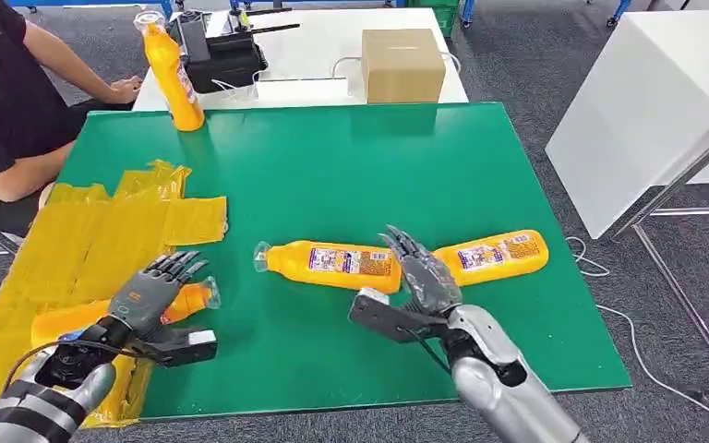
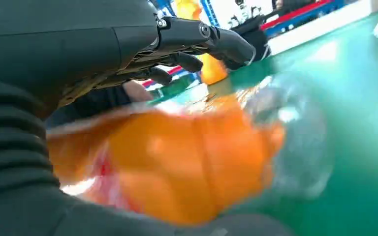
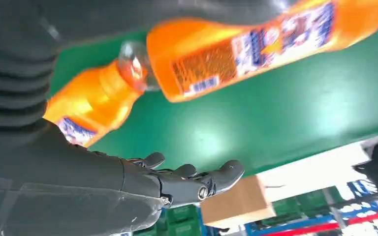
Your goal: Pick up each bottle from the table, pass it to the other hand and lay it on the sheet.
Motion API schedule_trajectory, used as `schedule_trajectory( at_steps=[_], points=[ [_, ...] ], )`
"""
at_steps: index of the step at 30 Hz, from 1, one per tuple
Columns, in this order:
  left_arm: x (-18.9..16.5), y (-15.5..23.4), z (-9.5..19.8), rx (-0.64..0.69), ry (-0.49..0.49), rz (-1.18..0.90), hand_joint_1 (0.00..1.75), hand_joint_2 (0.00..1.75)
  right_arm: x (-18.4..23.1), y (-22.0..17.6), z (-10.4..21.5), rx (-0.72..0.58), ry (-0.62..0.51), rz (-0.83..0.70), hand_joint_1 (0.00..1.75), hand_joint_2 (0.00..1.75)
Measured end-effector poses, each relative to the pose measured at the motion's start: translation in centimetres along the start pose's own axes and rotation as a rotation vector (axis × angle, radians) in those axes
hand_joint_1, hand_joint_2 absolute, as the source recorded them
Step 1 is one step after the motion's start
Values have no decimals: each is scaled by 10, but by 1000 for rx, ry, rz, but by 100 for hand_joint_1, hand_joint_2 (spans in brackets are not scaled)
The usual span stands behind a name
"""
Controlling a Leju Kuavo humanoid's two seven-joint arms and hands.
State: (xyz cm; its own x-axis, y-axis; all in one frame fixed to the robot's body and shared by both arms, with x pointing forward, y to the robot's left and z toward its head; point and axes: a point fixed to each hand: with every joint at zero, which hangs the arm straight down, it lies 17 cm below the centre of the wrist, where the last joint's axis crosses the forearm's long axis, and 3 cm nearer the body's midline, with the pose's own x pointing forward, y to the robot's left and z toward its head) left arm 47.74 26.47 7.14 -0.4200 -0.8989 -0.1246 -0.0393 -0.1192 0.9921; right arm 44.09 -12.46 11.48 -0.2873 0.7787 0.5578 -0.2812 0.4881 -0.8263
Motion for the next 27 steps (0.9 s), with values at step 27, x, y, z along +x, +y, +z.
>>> schedule_trajectory(
  at_steps=[27],
  points=[
    [9, 77, -25, 244, 20, 203, 0, 0, -27, 42, -55, 167, 124, 159, 0, 175]
  ],
)
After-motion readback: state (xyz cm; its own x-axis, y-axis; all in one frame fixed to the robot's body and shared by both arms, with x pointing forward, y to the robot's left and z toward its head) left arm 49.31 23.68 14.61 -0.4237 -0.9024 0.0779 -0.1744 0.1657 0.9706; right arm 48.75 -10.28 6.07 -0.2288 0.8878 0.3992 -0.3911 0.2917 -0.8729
